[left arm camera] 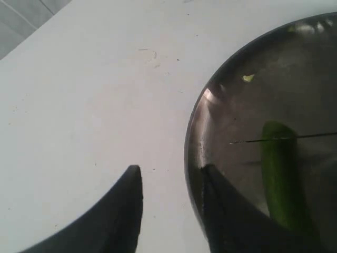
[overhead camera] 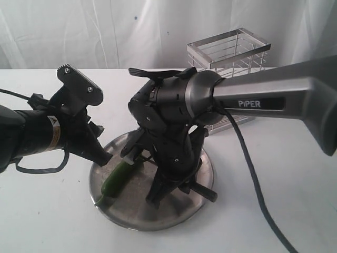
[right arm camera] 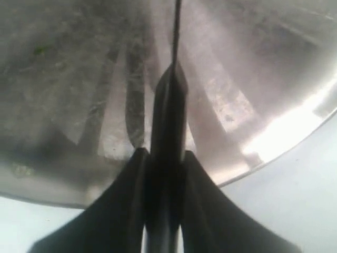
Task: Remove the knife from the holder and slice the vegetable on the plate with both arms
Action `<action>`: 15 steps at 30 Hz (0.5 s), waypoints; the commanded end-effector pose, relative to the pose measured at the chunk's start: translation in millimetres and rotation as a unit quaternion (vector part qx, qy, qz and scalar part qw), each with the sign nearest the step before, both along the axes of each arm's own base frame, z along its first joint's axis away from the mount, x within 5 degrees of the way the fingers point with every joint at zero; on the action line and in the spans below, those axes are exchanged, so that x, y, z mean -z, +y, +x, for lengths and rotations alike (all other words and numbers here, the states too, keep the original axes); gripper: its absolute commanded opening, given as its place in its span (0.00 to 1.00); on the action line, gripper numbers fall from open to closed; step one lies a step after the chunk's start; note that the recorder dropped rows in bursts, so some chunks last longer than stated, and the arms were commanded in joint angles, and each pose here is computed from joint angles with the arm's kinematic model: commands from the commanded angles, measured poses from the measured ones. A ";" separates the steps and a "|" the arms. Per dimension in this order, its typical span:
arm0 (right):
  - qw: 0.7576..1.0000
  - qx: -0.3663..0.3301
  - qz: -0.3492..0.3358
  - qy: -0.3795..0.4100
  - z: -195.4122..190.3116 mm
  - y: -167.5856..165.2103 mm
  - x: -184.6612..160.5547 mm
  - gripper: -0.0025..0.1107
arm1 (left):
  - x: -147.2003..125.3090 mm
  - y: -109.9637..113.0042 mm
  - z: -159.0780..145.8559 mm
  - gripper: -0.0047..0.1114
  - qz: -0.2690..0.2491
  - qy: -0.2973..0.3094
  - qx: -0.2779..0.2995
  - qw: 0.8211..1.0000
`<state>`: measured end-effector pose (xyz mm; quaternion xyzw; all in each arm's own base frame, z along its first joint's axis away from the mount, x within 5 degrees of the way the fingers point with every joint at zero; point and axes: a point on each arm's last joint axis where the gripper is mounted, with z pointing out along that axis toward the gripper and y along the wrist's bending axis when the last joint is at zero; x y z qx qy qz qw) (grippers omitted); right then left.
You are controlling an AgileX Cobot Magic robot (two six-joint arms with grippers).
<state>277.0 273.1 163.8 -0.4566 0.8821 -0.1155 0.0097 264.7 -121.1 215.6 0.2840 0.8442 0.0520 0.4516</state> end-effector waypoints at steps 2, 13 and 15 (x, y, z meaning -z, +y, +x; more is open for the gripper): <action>1.000 -0.006 -0.010 0.022 -2.4 -2.2 -0.8 0.02 | -2.1 0.3 0.9 0.40 -0.004 -0.004 -0.006 1.000; 1.000 0.018 -0.017 0.012 15.0 -10.3 8.6 0.02 | -1.6 -1.7 0.1 0.40 -0.011 0.001 0.003 1.000; 1.000 0.022 -0.006 0.013 14.9 -7.9 8.2 0.02 | -1.6 -1.9 0.1 0.40 -0.011 0.002 0.004 1.000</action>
